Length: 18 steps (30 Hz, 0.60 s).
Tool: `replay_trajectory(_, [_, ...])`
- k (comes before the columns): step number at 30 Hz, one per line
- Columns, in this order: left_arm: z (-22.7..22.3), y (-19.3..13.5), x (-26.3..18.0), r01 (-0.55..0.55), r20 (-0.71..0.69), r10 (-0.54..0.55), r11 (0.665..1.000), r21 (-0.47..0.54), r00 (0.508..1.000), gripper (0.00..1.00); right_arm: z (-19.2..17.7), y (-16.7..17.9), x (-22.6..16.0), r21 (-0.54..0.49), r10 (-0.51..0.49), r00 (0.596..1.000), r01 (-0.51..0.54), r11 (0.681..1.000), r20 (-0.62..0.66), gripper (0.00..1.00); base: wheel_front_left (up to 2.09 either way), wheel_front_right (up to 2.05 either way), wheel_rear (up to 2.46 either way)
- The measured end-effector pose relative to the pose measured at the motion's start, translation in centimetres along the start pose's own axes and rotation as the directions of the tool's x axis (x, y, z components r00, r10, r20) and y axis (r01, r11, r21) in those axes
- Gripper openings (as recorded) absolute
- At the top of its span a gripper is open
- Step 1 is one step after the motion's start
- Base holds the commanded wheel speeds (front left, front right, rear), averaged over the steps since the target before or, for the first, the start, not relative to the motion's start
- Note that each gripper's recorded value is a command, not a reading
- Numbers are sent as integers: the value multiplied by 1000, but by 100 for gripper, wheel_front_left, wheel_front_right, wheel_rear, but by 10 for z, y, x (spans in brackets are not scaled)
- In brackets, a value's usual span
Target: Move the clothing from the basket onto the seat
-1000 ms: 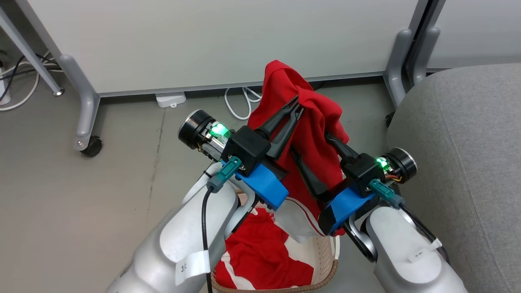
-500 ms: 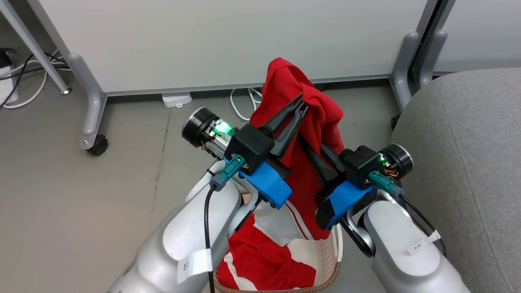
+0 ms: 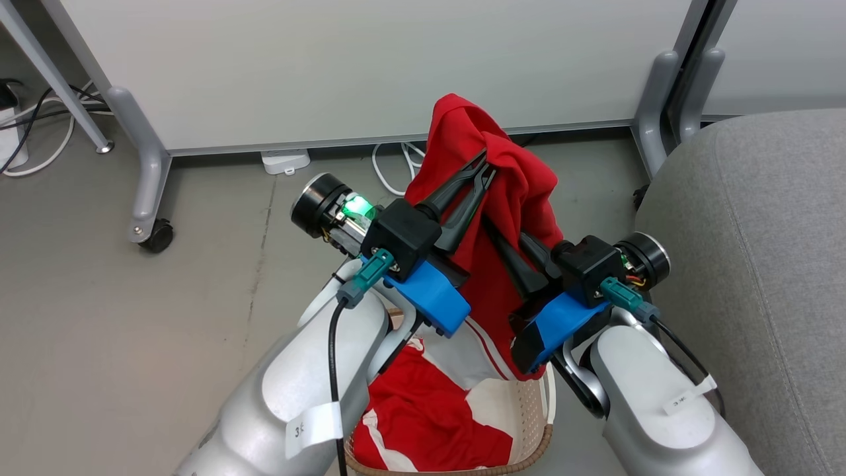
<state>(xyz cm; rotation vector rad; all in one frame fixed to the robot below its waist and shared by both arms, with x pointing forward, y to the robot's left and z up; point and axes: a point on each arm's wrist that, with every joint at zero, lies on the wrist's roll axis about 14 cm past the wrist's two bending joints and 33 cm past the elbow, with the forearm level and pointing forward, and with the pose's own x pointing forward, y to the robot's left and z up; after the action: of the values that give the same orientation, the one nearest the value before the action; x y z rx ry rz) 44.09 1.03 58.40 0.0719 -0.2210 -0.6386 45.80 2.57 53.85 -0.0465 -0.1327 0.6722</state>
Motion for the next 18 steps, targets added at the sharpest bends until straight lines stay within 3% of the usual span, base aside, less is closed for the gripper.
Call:
replay_trajectory(7, [-2, 0, 0, 0, -5, 0, 1000, 5, 1000, 0, 1, 0, -1, 10, -2, 1000, 2, 1000, 5, 0, 0, 0, 0])
replay_trajectory(8, [-3, 1, 0, -2, -7, 2, 1000, 5, 1000, 43, 1, 0, -1, 13, -4, 1000, 4, 1000, 5, 0, 0, 0, 0])
replay_trajectory(9, [-3, 2, 0, -6, -10, 6, 1000, 4, 1000, 100, 1, -1, -1, 15, -5, 1000, 4, 1000, 7, 0, 0, 0, 0])
replay_trajectory(18, [-14, 2, -2, -14, -38, 14, 1000, 7, 999, 100, 6, -5, 0, 51, -22, 999, 21, 998, 26, 0, 0, 0, 0])
